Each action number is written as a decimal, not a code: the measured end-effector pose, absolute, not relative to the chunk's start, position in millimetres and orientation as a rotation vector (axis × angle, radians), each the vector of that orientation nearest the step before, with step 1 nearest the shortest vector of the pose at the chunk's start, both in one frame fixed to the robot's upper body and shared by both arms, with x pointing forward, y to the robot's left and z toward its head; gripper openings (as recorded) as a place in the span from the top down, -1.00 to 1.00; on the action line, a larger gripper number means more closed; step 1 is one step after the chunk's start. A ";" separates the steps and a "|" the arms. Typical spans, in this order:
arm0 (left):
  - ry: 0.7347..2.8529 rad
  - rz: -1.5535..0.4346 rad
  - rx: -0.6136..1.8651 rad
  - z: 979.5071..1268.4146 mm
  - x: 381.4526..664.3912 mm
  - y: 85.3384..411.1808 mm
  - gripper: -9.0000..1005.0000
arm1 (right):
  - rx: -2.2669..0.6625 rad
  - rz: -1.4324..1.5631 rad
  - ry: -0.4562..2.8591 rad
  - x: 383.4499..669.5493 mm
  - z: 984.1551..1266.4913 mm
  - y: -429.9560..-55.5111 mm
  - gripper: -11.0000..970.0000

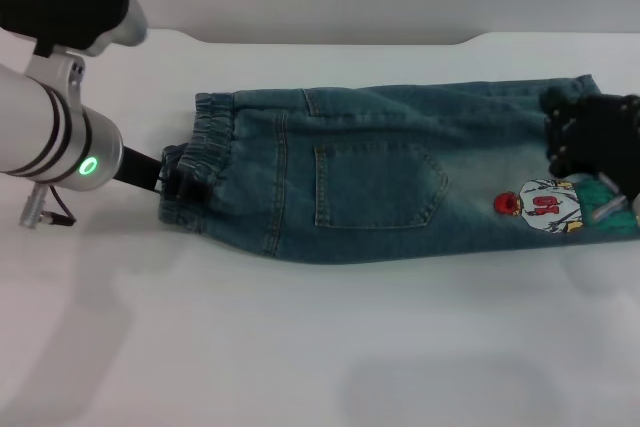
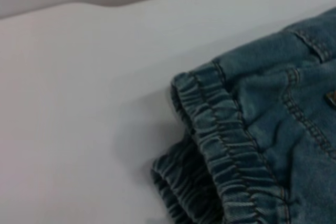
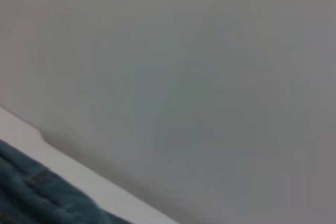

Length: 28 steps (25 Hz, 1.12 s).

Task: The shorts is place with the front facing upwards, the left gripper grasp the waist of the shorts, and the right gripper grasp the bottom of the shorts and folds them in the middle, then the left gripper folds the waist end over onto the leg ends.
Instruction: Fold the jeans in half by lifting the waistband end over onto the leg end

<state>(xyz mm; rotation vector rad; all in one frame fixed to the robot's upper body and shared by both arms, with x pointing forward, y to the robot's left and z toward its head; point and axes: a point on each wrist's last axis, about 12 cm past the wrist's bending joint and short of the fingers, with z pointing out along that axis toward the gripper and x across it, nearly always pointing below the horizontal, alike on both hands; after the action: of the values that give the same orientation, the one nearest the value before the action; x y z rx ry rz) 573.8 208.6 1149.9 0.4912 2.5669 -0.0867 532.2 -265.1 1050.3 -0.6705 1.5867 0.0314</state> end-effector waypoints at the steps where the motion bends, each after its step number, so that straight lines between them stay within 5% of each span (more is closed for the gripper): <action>1: 2.567 -0.087 0.491 1149.9 573.8 208.6 -0.69 | -0.674 0.040 1.590 531.9 1048.8 -263.7 0.77; 7: 2.605 -0.099 0.523 1141.9 576.5 200.6 -0.68 | -0.679 0.082 1.601 529.3 1044.3 -258.4 0.99; 25: 2.575 -0.209 0.555 1129.3 582.6 193.1 -0.66 | -0.645 0.144 1.583 516.5 1044.3 -260.9 0.98; 28: 2.545 -0.221 0.546 1134.2 579.0 194.1 -0.48 | -0.640 0.147 1.581 515.2 1044.4 -262.1 0.98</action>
<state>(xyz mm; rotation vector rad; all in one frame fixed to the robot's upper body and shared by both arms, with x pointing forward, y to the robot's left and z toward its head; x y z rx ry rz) 579.0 194.1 1134.2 0.5456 2.5446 -0.2213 515.2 -262.1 1044.4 -0.6396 1.5807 0.1465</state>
